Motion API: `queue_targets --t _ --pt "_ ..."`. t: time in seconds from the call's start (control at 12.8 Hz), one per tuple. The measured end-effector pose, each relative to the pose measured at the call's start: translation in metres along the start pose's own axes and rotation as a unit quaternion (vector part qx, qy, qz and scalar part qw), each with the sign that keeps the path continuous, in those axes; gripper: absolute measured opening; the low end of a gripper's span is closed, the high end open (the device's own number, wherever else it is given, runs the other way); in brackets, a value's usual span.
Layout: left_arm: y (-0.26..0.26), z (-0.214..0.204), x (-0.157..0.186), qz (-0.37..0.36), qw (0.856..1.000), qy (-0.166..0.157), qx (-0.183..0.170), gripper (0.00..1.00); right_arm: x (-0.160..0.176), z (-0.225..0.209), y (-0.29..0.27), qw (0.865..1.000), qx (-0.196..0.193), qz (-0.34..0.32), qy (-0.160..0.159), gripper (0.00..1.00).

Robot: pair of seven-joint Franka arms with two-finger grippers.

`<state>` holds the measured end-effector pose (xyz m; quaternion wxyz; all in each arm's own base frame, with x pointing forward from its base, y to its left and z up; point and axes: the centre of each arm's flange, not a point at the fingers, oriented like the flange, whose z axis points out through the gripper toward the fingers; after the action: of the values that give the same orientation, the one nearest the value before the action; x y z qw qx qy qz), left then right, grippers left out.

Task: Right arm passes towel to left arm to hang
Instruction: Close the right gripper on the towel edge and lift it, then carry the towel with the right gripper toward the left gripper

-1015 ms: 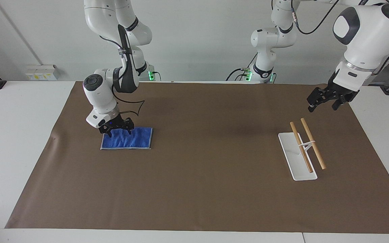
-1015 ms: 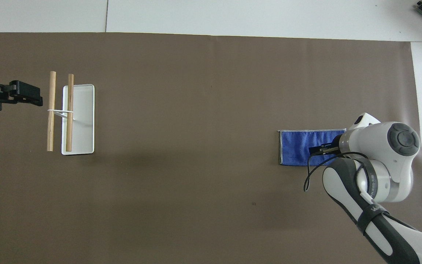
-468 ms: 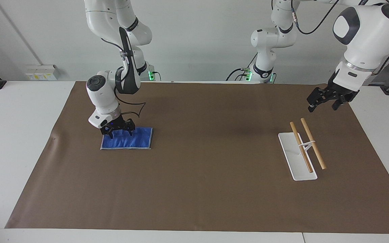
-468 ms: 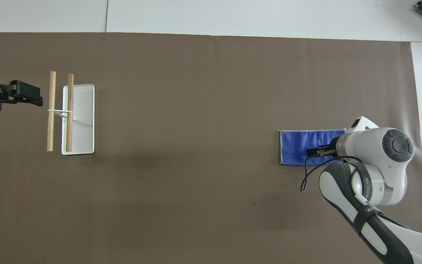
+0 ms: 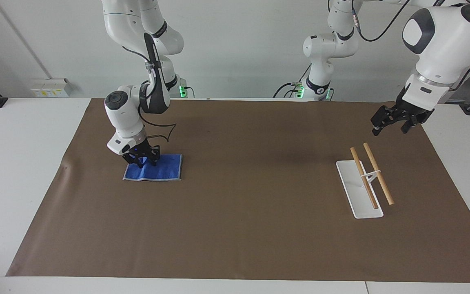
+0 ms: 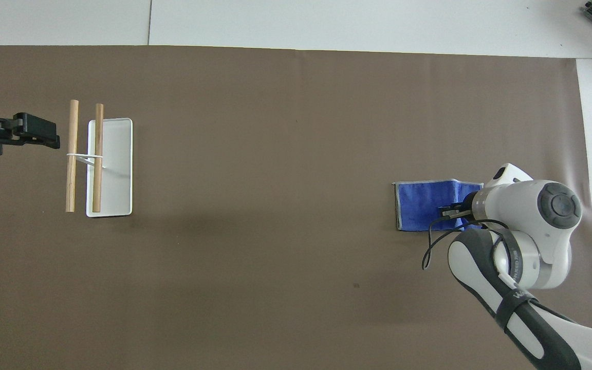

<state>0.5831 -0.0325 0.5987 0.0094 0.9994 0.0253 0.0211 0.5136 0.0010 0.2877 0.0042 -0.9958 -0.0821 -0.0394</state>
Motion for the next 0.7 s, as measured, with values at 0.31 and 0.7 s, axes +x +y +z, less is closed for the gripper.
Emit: queue_targets --t 0.31,0.7 --pt "0.0 0.0 0.0 0.0 1.0 0.0 0.0 1.0 0.02 -0.02 -0.026 1.0 0.003 0.014 0.002 0.04" --pt "0.0 0.0 0.0 0.0 1.0 0.0 0.0 1.0 0.071 -0.109 -0.082 1.0 0.011 0.019 0.013 0.04"
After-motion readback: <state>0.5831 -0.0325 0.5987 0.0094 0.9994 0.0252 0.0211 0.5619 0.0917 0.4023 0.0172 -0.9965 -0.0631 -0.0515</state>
